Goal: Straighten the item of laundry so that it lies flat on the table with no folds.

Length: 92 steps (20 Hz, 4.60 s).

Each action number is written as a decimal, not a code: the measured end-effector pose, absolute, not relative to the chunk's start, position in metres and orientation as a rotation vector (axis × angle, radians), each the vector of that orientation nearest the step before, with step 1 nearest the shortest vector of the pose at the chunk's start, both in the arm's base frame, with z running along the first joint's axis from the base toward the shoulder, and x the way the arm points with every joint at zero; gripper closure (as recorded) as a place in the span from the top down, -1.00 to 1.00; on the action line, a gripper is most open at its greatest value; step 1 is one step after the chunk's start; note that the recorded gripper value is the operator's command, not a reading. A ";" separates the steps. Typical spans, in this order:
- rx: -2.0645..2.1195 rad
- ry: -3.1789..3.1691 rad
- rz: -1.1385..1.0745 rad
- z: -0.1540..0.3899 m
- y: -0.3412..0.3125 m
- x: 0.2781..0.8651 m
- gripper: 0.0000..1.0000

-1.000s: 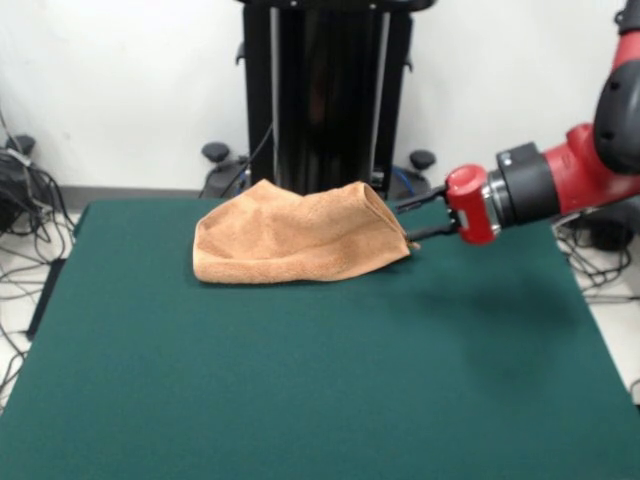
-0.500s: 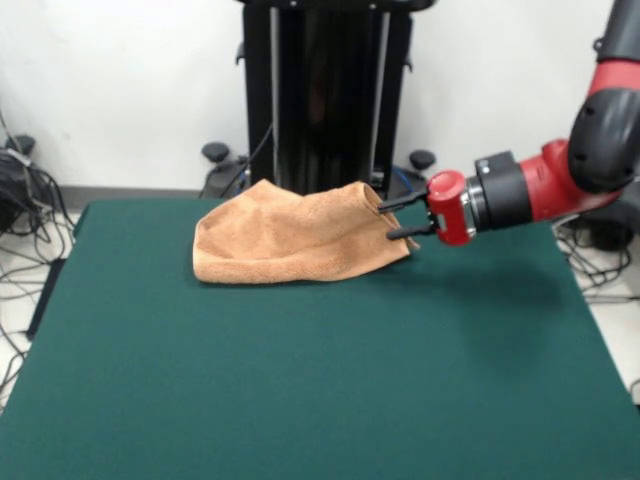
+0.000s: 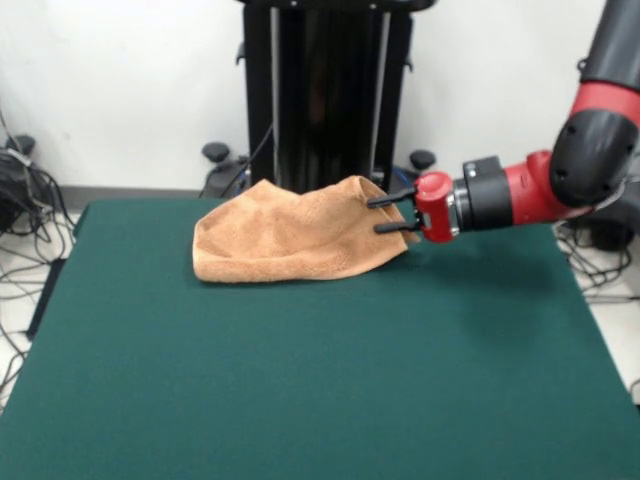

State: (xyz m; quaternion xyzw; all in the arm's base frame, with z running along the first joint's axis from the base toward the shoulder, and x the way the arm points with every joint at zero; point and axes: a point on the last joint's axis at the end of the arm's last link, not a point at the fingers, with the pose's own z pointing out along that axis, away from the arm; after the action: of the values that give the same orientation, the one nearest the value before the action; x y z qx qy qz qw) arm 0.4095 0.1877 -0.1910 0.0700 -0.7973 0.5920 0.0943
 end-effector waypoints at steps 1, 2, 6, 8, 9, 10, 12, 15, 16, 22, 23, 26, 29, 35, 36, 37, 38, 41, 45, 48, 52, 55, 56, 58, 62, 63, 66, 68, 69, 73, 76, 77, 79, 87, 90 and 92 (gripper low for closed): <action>0.203 -2.356 1.758 -0.192 0.188 0.408 1.00; 0.197 -2.343 1.761 -0.193 0.188 0.406 1.00; 0.168 -2.287 1.774 -0.199 0.193 0.399 1.00; 0.155 -2.270 1.774 -0.201 0.196 0.397 1.00; 0.154 -2.270 1.773 -0.201 0.196 0.397 1.00; 0.157 -2.272 1.773 -0.202 0.197 0.397 1.00; 0.159 -2.275 1.772 -0.202 0.198 0.397 1.00; 0.164 -2.276 1.774 -0.202 0.200 0.397 1.00; 0.167 -2.278 1.775 -0.202 0.201 0.396 1.00; 0.185 -2.283 1.781 -0.202 0.207 0.393 1.00; 0.186 -2.284 1.782 -0.202 0.207 0.393 1.00; 0.191 -2.287 1.783 -0.202 0.209 0.393 1.00; 0.194 -2.290 1.781 -0.203 0.211 0.393 1.00; 0.211 -2.297 1.776 -0.208 0.223 0.397 1.00; 0.214 -2.299 1.775 -0.210 0.225 0.397 1.00; 0.220 -2.305 1.772 -0.211 0.230 0.399 1.00; 0.224 -2.308 1.770 -0.212 0.232 0.400 1.00; 0.233 -2.321 1.760 -0.215 0.243 0.403 1.00; 0.237 -2.340 1.742 -0.218 0.259 0.407 1.00; 0.238 -2.353 1.728 -0.220 0.271 0.409 1.00; 0.246 -2.372 1.714 -0.222 0.281 0.412 1.00; 0.250 -2.376 1.711 -0.223 0.283 0.412 1.00; 0.251 -2.375 1.712 -0.223 0.283 0.412 1.00; 0.251 -2.373 1.712 -0.224 0.282 0.412 1.00; 0.250 -2.361 1.716 -0.227 0.278 0.409 1.00; 0.251 -2.360 1.717 -0.227 0.277 0.409 1.00; 0.249 -2.346 1.720 -0.232 0.271 0.406 1.00; 0.249 -2.339 1.721 -0.234 0.267 0.404 1.00; 0.248 -2.334 1.722 -0.235 0.265 0.403 1.00; 0.250 -2.315 1.727 -0.242 0.257 0.399 1.00; 0.247 -2.300 1.730 -0.245 0.251 0.396 1.00; 0.246 -2.299 1.730 -0.245 0.250 0.396 1.00; 0.244 -2.299 1.730 -0.245 0.250 0.396 1.00; 0.240 -2.296 1.730 -0.245 0.249 0.397 1.00; 0.241 -2.296 1.730 -0.245 0.249 0.397 1.00; 0.241 -2.297 1.730 -0.245 0.249 0.397 1.00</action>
State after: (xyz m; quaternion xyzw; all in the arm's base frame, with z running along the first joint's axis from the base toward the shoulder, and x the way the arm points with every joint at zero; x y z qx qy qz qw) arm 0.3966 0.2489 -0.2451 0.0827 -0.7894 0.5947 0.1278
